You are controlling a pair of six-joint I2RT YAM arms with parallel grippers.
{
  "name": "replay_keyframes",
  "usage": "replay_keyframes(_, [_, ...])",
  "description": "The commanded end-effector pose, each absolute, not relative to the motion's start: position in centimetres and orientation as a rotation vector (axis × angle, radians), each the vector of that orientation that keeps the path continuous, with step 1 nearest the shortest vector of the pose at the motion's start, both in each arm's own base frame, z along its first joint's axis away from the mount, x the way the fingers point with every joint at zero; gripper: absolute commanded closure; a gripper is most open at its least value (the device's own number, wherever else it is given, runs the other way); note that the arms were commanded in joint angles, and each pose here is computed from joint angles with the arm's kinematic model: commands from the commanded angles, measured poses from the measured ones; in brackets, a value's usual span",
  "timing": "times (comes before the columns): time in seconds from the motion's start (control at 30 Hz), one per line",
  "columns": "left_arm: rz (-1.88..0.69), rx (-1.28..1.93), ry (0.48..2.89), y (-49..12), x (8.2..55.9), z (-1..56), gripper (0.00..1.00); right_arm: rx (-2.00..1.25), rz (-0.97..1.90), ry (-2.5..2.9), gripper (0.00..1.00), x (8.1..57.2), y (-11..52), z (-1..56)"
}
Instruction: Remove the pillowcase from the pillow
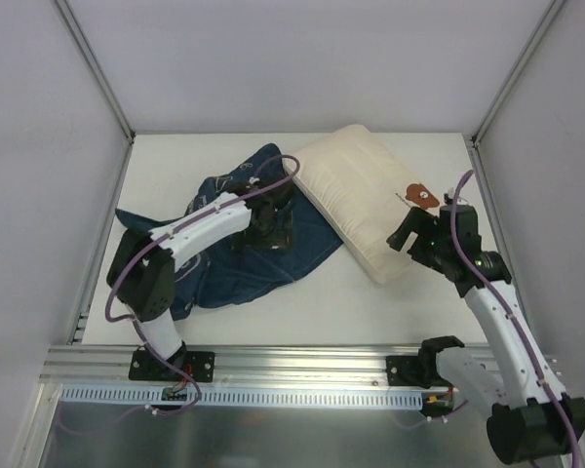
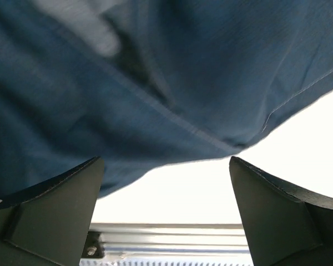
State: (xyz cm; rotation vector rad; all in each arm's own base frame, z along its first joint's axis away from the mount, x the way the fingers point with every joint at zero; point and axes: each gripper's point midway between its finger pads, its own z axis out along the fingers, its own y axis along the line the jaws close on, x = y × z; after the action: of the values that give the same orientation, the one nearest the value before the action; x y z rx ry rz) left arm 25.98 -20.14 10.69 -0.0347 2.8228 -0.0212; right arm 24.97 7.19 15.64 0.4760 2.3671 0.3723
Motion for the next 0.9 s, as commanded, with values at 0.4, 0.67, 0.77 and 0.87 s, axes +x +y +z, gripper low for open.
replay_keyframes(0.4, [0.062, -0.222, 2.835, -20.9, 35.7, 7.1, 1.00, 0.356, 0.451, 2.259, 0.04, 18.7, 6.8, 19.9])
replay_keyframes(0.67, [-0.067, -0.632, 2.565, -9.0, 39.2, 17.2, 1.00, 0.331, 0.410, 2.207, 0.04, 18.3, 5.9, 22.1])
replay_keyframes(0.77, [-0.116, -0.709, 2.478, -6.0, 39.9, 20.2, 1.00, 0.337, 0.378, 2.198, 0.04, 18.3, 5.4, 22.4])
replay_keyframes(0.87, [-0.167, -0.699, 2.469, -5.3, 40.1, 21.2, 0.62, 0.375, 0.288, 2.195, 0.04, 18.4, 4.0, 22.5])
